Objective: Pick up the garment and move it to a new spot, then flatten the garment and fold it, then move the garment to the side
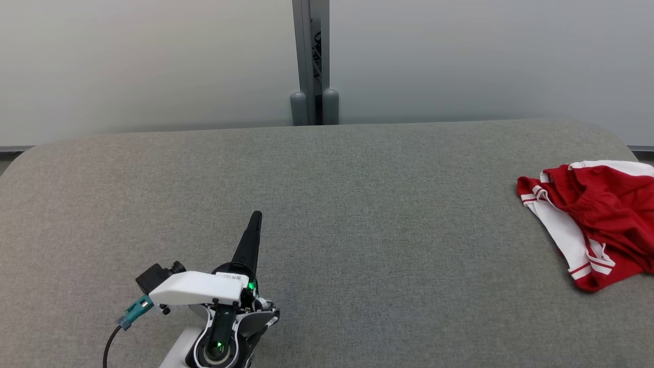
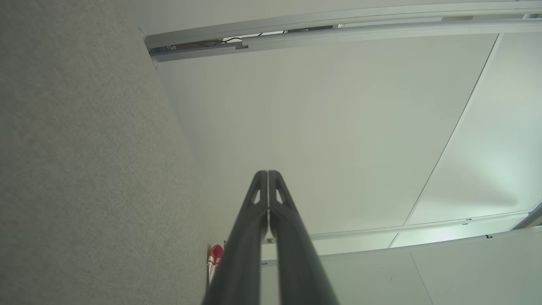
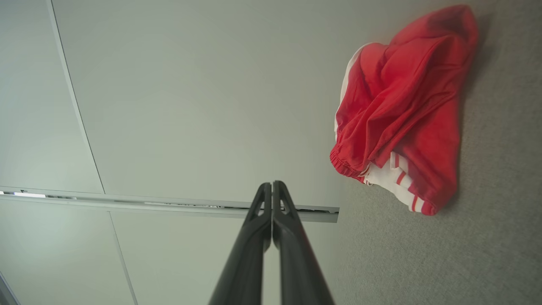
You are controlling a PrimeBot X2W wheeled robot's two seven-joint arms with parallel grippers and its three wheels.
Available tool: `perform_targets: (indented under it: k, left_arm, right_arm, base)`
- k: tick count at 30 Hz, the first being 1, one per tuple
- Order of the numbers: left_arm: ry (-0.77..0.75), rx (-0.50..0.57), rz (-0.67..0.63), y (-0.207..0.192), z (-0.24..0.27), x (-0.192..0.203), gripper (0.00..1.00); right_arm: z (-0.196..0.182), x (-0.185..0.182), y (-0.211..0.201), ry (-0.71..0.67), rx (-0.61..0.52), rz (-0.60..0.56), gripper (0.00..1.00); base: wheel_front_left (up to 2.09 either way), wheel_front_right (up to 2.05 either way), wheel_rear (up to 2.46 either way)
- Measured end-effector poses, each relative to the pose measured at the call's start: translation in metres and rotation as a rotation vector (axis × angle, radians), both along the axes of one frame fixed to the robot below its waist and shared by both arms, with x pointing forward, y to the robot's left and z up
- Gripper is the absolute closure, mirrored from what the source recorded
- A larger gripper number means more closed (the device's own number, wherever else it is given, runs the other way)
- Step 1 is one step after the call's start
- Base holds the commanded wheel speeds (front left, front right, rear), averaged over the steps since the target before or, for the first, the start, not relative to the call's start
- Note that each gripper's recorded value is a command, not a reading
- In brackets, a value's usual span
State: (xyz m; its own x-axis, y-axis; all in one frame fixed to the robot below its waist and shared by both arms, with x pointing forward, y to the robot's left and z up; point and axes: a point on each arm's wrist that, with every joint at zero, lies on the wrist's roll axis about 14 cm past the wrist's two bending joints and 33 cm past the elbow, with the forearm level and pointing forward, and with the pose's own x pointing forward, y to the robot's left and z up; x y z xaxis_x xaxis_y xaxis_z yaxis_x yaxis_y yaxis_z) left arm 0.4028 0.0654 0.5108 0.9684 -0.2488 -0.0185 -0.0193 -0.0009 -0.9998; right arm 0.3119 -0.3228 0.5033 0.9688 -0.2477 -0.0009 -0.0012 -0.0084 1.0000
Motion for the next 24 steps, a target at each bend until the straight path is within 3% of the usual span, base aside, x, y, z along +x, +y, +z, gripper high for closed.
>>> perform_targets:
  k: [24]
  left_arm:
    - [0.000,0.000,0.000,0.0000,0.0000,0.0000,1.00]
  right_arm:
    - [0.0001,0.0000,-0.0001,0.000,0.000,0.000,1.00]
  base:
    - [0.00,0.00,0.00]
